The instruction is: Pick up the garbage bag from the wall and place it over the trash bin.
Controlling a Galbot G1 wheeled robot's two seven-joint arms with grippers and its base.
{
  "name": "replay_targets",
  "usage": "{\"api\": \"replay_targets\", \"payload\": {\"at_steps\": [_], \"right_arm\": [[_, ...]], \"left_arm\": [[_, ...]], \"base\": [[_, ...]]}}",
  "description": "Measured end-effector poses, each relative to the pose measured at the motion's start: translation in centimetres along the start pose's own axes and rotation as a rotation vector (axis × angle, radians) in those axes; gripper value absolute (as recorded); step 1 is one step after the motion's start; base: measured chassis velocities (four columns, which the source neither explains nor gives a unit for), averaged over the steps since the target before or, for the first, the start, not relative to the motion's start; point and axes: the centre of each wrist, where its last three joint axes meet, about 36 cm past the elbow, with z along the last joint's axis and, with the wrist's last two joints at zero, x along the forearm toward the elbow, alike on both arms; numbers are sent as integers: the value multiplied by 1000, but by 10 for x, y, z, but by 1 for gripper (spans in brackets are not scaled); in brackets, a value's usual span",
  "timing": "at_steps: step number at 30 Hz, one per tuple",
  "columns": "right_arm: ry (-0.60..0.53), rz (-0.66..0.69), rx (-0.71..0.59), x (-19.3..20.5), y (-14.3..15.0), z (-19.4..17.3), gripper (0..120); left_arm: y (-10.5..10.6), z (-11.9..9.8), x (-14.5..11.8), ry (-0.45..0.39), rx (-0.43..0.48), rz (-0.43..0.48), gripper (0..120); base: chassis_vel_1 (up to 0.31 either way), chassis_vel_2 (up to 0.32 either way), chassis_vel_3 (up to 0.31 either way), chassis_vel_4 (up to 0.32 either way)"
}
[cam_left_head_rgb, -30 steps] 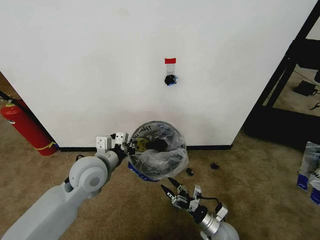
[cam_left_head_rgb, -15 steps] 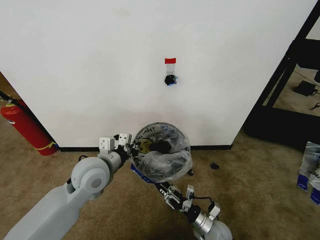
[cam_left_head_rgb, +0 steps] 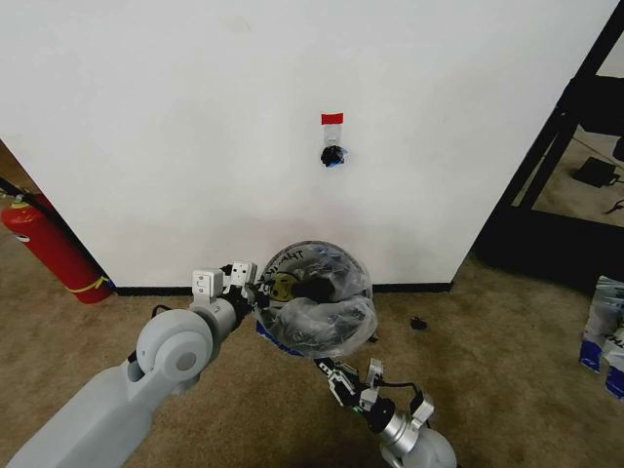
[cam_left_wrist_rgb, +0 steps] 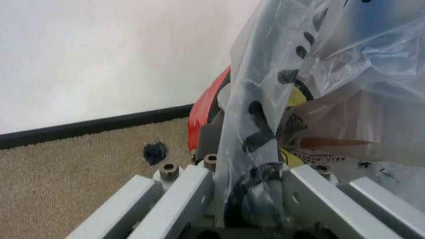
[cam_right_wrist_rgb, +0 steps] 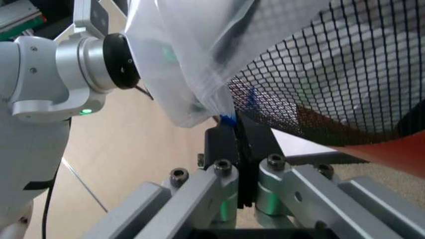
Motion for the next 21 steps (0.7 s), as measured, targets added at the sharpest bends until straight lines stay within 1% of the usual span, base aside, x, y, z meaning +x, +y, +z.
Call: {"api": "replay_targets", "payload": {"at_steps": [5, 12, 21], "right_arm": [[27, 24, 40, 6, -4, 1, 0], [64, 104, 85, 17, -13, 8, 0], [60, 138, 125, 24, -21, 4, 0]], "left_arm": [[-3, 0, 6, -6, -2, 10, 0], [-16, 1, 24, -23, -10, 50, 0], [-19, 1, 30, -22, -15, 62, 0]], "base": [[0, 0, 0, 0], [0, 0, 0, 0], [0, 0, 0, 0]]}}
